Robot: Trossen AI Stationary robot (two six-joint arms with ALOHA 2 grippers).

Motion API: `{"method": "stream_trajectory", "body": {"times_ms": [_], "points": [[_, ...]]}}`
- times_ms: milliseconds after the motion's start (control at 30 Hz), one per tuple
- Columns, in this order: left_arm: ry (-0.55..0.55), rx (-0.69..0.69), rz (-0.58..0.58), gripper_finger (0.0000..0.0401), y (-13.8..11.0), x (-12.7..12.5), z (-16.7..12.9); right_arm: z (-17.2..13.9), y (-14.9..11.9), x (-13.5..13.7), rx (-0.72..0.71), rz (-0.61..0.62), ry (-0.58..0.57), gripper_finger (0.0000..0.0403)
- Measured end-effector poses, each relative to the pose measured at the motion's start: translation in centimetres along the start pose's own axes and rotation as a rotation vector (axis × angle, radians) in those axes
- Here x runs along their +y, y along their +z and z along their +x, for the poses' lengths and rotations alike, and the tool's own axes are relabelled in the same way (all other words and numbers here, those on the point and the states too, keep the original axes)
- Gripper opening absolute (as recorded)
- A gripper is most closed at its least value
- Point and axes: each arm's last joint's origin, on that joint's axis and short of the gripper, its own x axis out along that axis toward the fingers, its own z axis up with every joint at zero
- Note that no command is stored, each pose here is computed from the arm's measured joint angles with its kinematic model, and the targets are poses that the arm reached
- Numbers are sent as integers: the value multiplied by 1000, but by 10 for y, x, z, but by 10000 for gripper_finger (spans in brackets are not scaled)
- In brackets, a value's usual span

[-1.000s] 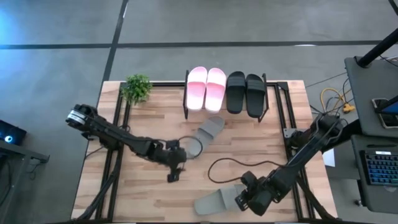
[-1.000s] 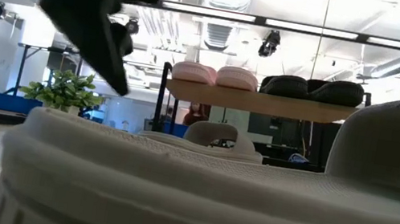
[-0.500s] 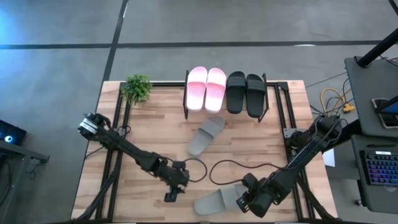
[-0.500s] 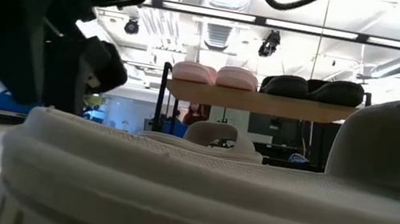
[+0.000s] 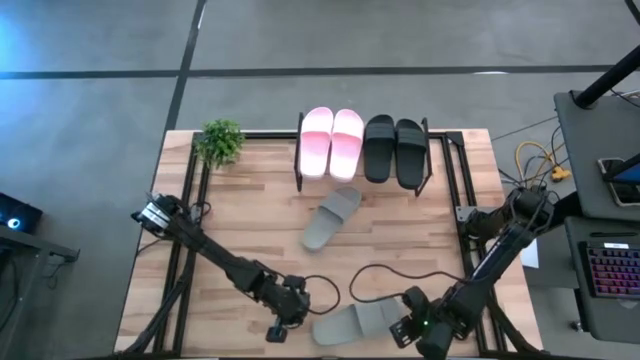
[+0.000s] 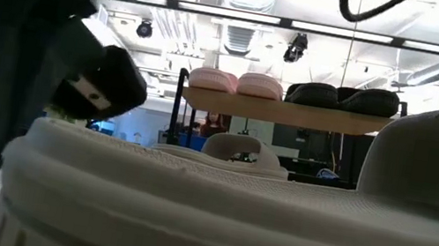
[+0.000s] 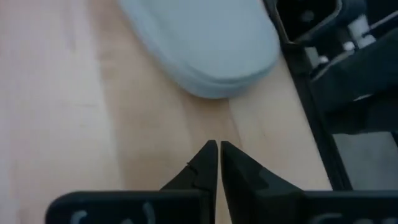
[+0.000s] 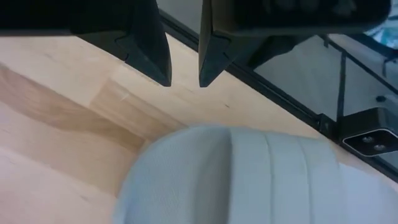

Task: Pick and place slides into the shelf
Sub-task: Move the bottom gray slide toward the shelf

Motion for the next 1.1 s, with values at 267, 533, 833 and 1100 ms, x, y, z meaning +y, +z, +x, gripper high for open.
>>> {"method": "stream_trajectory", "body": {"times_ms": [267,533,833,1100], "points": [[-71,-75,32,5,-1,-10,14,1,-3,4,27,25,50,68],[-56,-115,76,5,4,-9,35,20,-11,14,71,41,134,68],[-40,-131,78,5,16,-6,51,60,-20,20,65,39,144,68],[8,-185,121,5,34,7,50,69,12,13,-150,38,-8,68]]}}
